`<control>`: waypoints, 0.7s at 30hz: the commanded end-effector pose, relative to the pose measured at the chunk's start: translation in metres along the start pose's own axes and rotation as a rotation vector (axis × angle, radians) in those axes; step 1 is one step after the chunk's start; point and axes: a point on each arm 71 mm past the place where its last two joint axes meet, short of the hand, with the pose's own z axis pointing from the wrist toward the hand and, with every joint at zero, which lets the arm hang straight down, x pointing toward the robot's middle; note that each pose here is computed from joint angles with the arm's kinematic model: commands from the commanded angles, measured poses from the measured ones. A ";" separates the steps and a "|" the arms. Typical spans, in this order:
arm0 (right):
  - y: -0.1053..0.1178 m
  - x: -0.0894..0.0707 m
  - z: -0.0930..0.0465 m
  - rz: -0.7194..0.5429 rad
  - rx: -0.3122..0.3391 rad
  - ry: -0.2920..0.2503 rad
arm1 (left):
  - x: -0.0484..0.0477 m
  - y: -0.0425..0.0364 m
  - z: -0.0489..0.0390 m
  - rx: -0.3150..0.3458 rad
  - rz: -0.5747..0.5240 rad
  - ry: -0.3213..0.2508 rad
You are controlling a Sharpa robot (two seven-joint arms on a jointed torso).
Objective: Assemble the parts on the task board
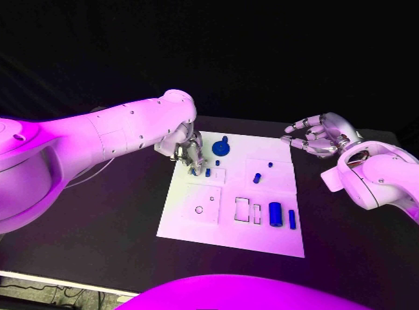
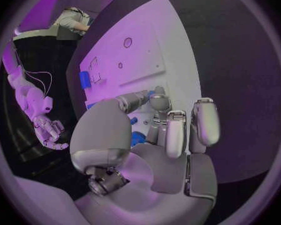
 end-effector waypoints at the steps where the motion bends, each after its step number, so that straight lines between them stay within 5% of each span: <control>1: 0.001 0.001 0.000 -0.009 -0.012 0.012 | 0.0038 -0.0008 0.0024 -0.002 0.019 0.029; 21: 0.001 0.001 -0.001 -0.009 -0.011 0.009 | 0.0013 0.0012 0.0031 -0.001 -0.035 0.007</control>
